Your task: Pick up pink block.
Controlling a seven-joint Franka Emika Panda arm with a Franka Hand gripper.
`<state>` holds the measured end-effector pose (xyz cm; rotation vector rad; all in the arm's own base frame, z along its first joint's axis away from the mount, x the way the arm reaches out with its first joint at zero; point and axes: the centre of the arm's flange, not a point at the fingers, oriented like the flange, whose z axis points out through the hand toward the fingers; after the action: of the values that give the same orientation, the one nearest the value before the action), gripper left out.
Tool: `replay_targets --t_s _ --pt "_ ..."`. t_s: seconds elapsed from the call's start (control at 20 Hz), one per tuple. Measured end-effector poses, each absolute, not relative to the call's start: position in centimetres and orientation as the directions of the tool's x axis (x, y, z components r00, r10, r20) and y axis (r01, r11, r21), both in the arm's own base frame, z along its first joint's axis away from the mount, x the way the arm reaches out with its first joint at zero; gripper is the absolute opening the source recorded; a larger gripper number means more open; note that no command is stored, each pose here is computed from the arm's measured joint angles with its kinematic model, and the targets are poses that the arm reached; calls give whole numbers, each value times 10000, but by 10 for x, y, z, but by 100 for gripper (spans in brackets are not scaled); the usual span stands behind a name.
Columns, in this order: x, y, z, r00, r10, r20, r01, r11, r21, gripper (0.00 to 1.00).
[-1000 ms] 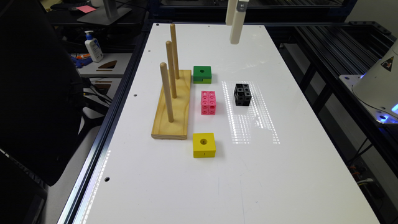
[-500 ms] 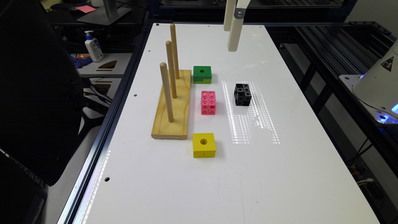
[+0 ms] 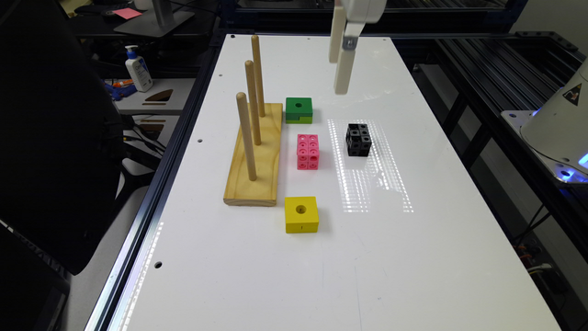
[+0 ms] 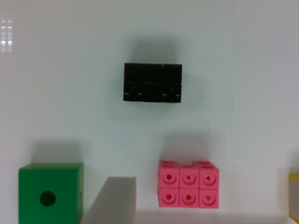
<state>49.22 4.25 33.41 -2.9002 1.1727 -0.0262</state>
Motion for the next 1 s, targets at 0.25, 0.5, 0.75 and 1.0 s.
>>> replay_targets --t_s 0.25,0.5,0.75,1.0 --pt "492 43 330 7198 -6941 67 -6940 -7198 -157 100" --pt "495 44 306 7198 -6942 -58 -6942 -7197 -119 100" --pt "497 44 294 7194 -6945 -93 -6946 -7193 -134 100" --pt "497 44 268 7186 -6951 -215 -6954 -7186 -101 100"
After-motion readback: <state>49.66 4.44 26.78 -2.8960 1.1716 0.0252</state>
